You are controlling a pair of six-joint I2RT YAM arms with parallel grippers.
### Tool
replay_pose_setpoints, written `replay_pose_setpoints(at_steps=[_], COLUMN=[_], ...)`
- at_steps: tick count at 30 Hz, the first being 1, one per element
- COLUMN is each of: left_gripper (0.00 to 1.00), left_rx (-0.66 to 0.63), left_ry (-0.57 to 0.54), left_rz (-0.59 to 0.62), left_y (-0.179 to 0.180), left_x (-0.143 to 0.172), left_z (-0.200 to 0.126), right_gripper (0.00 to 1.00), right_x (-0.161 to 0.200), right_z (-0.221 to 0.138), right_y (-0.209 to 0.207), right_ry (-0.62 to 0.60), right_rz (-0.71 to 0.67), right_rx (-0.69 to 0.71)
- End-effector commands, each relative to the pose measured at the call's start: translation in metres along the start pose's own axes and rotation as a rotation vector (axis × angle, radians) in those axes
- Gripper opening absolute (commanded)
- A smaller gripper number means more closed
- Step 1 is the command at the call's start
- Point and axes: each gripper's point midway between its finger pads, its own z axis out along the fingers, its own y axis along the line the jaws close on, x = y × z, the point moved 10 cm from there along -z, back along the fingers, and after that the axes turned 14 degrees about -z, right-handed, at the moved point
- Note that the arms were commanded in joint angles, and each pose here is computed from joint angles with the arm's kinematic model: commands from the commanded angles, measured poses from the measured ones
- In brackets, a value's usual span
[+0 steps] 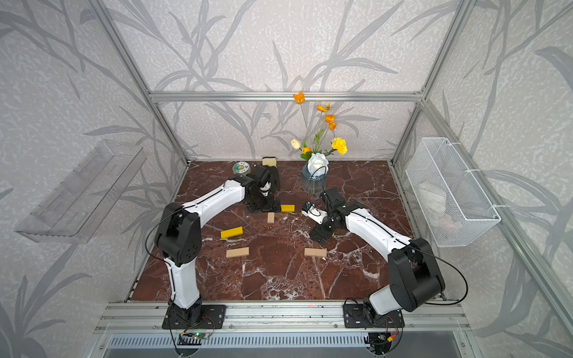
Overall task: Assemble the number 6 with building blocks
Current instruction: Assemble the building block at the center of the board.
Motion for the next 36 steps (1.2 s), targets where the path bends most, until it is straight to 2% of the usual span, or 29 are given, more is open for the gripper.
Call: replay_pose_setpoints(at_steps=[1,7,15,20,23,24,27,30,36], left_gripper=[1.00,0.99,0.99,0.99,0.99,0.99,0.98,0.98,0.98], left_rx=[0.098,0.090,0.115,0.102,0.094,0.092,0.087,0.089,0.083], left_ry=[-0.088,-0.141,-0.169,-0.174,-0.175,-0.176,-0.171,-0.164,-0.156], left_rz=[0.007,-0.060,-0.183,-0.185,-0.190,-0.191,-0.196,-0.197,-0.202], left_y=[0.001,0.033,0.073,0.078,0.082,0.083,0.086,0.086,0.089], left_x=[-0.006,-0.009,-0.008,-0.009,-0.009,-0.009,-0.008,-0.009,-0.009], left_z=[-0.021,-0.036,-0.041,-0.042,-0.041,-0.041,-0.037,-0.033,-0.029], right_gripper=[0.99,1.00,0.91,0.60,0.31,0.24,0.13,0.07,0.03], right_x=[0.016,0.025,0.023,0.028,0.032,0.031,0.024,0.005,-0.041], right_z=[0.012,0.030,0.058,0.071,0.072,0.071,0.068,0.066,0.067], right_y=[-0.007,-0.024,-0.042,-0.045,-0.043,-0.043,-0.043,-0.037,-0.036], right_ry=[0.143,0.190,0.249,0.327,0.337,0.329,0.306,0.275,0.212], right_rz=[-0.116,-0.094,-0.100,-0.114,-0.119,-0.119,-0.140,-0.223,-0.345], right_rx=[-0.054,-0.064,-0.117,-0.155,-0.139,-0.137,-0.136,-0.135,-0.102])
